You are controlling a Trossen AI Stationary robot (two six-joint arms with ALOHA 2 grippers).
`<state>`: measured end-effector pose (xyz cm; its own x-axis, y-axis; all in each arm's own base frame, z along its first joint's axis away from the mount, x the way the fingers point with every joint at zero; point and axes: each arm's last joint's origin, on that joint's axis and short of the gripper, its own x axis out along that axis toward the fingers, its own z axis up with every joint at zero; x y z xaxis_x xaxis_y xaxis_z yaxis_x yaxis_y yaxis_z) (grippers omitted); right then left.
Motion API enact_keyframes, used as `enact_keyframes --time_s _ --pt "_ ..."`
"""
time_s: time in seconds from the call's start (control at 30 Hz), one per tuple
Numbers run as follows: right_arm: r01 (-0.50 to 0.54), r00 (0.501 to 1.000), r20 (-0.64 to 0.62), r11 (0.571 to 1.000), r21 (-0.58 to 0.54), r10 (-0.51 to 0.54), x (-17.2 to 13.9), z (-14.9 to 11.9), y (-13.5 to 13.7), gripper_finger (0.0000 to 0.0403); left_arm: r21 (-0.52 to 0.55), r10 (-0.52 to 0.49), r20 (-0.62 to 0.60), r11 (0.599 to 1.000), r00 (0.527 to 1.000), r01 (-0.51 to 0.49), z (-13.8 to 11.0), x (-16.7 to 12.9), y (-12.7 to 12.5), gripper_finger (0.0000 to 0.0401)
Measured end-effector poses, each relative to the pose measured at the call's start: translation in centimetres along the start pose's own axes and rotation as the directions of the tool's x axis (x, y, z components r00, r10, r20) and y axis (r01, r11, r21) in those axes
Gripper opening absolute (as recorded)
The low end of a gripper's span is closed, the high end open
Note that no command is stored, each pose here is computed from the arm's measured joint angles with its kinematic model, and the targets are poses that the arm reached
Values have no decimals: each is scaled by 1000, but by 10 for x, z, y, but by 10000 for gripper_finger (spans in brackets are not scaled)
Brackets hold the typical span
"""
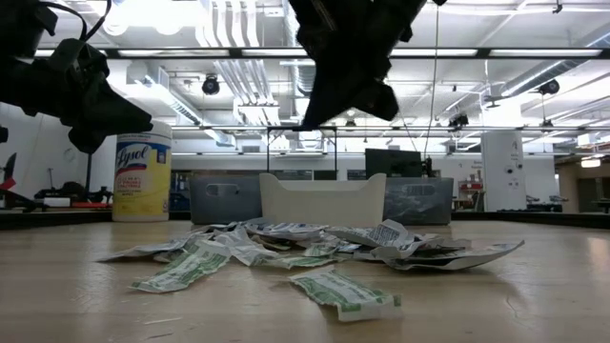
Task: Pick & Place First Aid Supplies
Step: Put the blue alcohol pad into the right black bin
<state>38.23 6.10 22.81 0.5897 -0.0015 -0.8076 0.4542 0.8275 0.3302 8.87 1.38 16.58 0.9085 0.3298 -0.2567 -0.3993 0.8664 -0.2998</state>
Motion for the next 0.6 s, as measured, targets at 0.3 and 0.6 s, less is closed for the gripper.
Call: enact_keyframes --time_s 0.3,0.6 --pt "-261 965 -15 957 -126 261 24 15 4 8 4 1 0 1000 1000 -1 0 0 0 94" --pt "-247 968 13 964 -96 250 29 27 -9 36 205 0 0 979 1000 0 0 0 0 94"
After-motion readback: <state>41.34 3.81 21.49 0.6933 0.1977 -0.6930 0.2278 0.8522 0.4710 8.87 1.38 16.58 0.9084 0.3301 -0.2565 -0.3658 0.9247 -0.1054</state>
